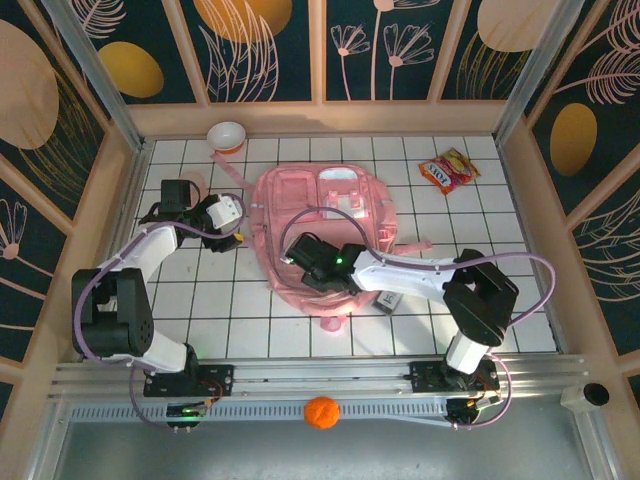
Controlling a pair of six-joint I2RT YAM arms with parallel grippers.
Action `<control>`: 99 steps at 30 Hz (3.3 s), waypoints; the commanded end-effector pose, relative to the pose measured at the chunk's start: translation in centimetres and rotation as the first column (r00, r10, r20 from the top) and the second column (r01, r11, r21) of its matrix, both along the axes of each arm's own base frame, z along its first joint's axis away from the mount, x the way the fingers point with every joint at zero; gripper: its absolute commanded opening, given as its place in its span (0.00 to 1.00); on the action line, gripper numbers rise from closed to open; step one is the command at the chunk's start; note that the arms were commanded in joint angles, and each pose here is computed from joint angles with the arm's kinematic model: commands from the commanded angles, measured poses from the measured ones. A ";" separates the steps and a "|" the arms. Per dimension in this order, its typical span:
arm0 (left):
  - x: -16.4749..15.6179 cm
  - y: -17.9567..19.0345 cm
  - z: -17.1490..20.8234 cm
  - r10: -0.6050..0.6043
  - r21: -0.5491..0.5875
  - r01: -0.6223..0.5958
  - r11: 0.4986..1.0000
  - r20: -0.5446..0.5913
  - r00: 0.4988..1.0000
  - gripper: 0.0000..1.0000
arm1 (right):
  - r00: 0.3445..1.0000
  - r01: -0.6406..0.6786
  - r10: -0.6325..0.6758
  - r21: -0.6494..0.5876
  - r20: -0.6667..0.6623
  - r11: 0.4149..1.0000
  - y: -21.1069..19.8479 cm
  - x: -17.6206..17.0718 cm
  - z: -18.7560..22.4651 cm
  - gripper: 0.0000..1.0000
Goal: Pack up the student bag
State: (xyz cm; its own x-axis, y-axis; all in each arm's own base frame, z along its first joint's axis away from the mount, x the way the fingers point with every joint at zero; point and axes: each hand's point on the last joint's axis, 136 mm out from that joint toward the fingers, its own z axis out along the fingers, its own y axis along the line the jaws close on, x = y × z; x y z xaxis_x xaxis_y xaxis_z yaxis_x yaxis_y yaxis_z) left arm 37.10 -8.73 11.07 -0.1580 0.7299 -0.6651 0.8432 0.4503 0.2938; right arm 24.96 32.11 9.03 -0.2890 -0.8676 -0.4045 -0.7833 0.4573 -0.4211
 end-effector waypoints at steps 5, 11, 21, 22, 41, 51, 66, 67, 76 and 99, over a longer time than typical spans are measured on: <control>-0.6 -1.5 1.1 -0.057 -0.092 0.058 0.994 0.021 0.998 0.84 | 0.997 0.007 -0.007 -0.004 0.079 1.000 -0.9 2.4 0.7 0.18; -0.9 -2.4 1.0 -0.108 -0.134 0.108 0.985 0.003 0.994 0.82 | 0.994 -0.042 0.030 0.105 0.109 0.994 -0.2 2.7 6.7 0.00; -0.7 -5.7 0.3 -0.244 -0.125 0.239 0.963 -0.026 0.969 0.79 | 0.982 -0.124 0.102 0.138 0.158 0.983 -0.7 2.4 11.1 0.00; -0.5 -6.0 0.2 -0.250 -0.131 0.244 0.961 -0.031 0.968 0.79 | 0.982 -0.126 0.103 0.137 0.159 0.983 -0.7 2.4 11.2 0.00; 1.2 -9.4 -1.5 -0.368 -0.277 0.313 0.908 -0.175 0.913 0.70 | 0.979 -0.121 0.097 0.135 0.177 0.983 -1.2 2.4 11.6 0.00; -0.1 -10.0 -1.6 -0.398 -0.316 0.320 0.893 -0.224 0.890 0.34 | 0.981 -0.098 0.077 0.115 0.180 0.988 -1.8 2.8 11.0 0.00; -0.5 -9.9 0.4 -0.362 -0.315 0.299 0.901 -0.163 0.918 0.15 | 0.989 -0.047 0.026 0.139 0.148 0.989 -2.5 3.2 10.0 0.00; -0.6 -9.9 0.5 -0.359 -0.315 0.298 0.901 -0.154 0.920 0.19 | 0.989 -0.045 0.023 0.143 0.145 0.989 -2.5 3.1 10.1 0.00; -1.1 -10.1 -0.4 -0.359 -0.350 0.282 0.893 -0.180 0.916 0.30 | 0.989 -0.041 0.016 0.172 0.145 0.984 -2.6 2.9 10.8 0.00; -1.2 -8.5 1.2 -0.207 -0.270 0.178 0.946 -0.086 0.974 0.10 | 0.997 0.069 -0.072 0.279 0.000 0.958 -1.8 3.2 8.7 0.00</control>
State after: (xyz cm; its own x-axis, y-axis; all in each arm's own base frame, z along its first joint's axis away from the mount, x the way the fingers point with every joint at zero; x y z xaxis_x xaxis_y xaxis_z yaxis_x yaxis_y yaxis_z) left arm 35.95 -16.80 10.60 -0.1575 0.5835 -0.7967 0.9476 0.3163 0.0443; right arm 27.68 29.85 17.44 -0.2943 -0.7517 -0.5902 -0.7627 0.5569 -0.3290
